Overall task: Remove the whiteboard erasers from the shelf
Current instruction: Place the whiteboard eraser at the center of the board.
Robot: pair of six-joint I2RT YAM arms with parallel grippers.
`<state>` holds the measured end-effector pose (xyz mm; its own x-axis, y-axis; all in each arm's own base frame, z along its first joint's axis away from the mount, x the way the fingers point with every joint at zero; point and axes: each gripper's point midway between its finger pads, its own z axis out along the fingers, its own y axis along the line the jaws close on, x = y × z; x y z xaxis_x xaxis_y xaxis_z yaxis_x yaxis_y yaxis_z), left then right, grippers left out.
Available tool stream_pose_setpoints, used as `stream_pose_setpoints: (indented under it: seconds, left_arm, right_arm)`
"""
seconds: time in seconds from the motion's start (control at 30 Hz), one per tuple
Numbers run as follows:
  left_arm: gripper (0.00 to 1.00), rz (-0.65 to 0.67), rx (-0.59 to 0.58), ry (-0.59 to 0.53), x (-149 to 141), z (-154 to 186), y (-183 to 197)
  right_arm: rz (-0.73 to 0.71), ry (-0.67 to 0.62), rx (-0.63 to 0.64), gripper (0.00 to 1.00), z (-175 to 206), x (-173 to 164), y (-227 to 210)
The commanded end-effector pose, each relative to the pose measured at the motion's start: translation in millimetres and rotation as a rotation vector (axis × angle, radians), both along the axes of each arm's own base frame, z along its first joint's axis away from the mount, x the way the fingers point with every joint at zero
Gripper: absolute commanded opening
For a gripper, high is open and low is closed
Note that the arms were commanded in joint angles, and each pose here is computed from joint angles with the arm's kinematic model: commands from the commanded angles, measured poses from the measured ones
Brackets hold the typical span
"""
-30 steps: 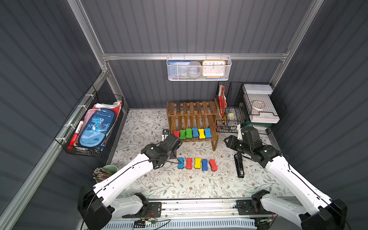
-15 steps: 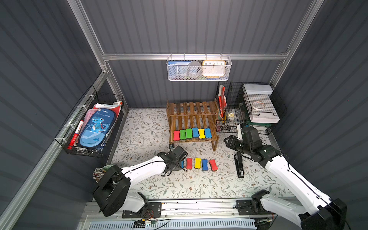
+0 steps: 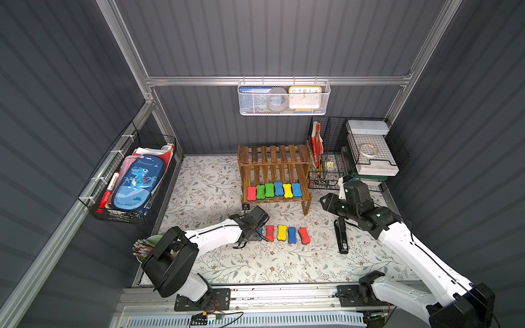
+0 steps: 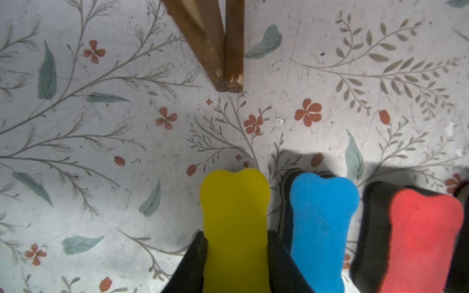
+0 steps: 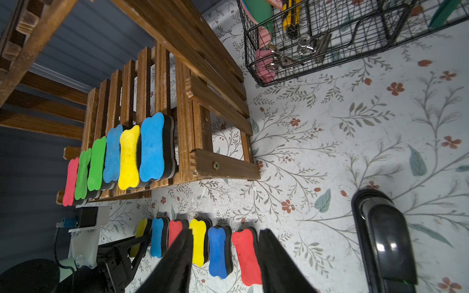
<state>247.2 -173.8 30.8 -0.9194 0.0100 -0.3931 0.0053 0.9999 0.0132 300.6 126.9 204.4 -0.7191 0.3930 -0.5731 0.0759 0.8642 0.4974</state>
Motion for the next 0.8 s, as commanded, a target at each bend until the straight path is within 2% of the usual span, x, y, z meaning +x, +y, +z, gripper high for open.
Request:
stream_pose_setpoints:
  seconds: [0.0,0.17,0.27,0.4,0.6,0.7,0.77]
  left_arm:
    - [0.43,-0.005,0.045,0.026,-0.3,-5.3,6.0]
    - [0.54,0.005,0.056,0.039,-3.6,-7.2,9.8]
    - [0.6,0.02,0.048,0.023,-4.1,3.0,12.2]
    - [0.66,0.015,-0.013,-0.033,-4.2,36.5,8.7]
    - [0.86,-0.028,-0.141,-0.143,-7.6,101.5,3.7]
    - [0.99,-0.05,-0.165,-0.182,-10.4,127.3,6.2]
    - [0.99,-0.058,-0.184,-0.198,-11.6,139.3,6.0]
  right_arm:
    - [-0.005,-0.004,0.003,0.47,1.1,-0.5,-1.2]
    - [-0.015,-0.012,0.004,0.5,4.0,-1.1,-3.7]
    - [-0.014,-0.013,0.008,0.5,4.6,-1.9,-2.9]
    - [0.005,-0.006,0.032,0.5,5.6,-3.7,1.9]
    - [0.086,0.015,0.064,0.44,16.8,-8.2,20.5]
    - [0.143,-0.012,0.003,0.43,27.1,-7.2,41.4]
    - [0.168,-0.027,-0.048,0.43,31.0,-2.9,57.1]
